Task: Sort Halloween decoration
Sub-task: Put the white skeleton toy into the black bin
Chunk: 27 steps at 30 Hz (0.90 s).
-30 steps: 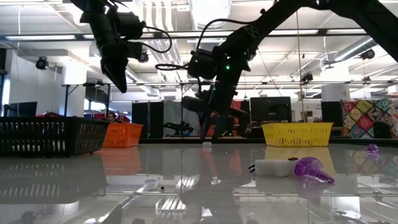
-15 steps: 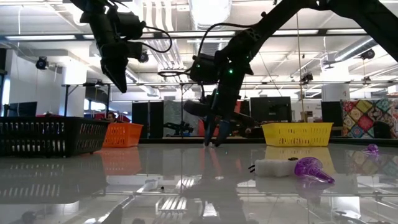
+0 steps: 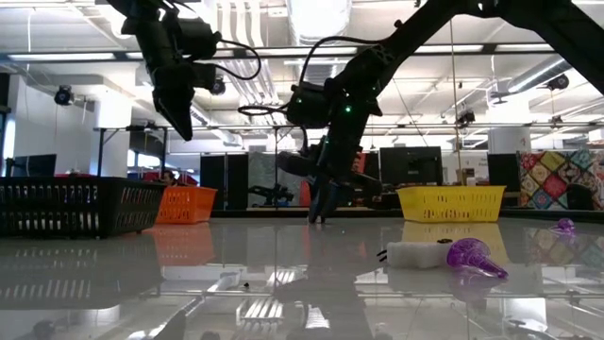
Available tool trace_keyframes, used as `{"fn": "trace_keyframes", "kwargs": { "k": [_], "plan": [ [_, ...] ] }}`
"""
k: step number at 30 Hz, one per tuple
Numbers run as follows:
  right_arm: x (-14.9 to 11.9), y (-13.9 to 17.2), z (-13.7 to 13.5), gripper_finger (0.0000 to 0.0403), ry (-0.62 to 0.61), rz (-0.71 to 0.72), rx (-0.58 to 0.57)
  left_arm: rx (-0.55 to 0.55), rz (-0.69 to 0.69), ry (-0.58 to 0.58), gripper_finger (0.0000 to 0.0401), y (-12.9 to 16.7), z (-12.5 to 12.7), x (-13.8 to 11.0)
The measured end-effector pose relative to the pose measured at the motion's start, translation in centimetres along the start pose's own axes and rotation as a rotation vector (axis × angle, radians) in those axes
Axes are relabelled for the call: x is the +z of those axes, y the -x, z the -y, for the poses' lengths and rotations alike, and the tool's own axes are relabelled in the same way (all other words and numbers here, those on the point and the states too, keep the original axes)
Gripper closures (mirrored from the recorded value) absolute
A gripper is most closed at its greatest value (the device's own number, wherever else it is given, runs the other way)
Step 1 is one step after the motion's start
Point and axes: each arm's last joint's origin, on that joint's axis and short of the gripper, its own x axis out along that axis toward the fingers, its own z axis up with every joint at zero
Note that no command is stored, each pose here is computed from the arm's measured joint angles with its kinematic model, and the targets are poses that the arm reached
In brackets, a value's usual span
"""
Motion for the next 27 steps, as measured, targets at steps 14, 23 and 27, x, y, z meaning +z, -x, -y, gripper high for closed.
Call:
{"fn": "trace_keyframes", "kwargs": {
  "k": [14, 23, 27],
  "plan": [
    [-1.8, 4.5, -3.2, 0.0389, 0.06, -0.028, 0.162, -0.003, -0.01, -0.065, 0.0281, 0.1, 0.0, -0.1],
    [-5.2, 5.5, -8.4, 0.039, 0.04, 0.046, 0.336, -0.008, -0.026, -0.114, 0.0281, 0.1, 0.1, -0.3],
    [-6.0, 6.3, -10.7, 0.039, 0.016, 0.128, 0.462, -0.005, -0.015, -0.132, 0.0281, 0.5, 0.1, -0.5]
  ]
}}
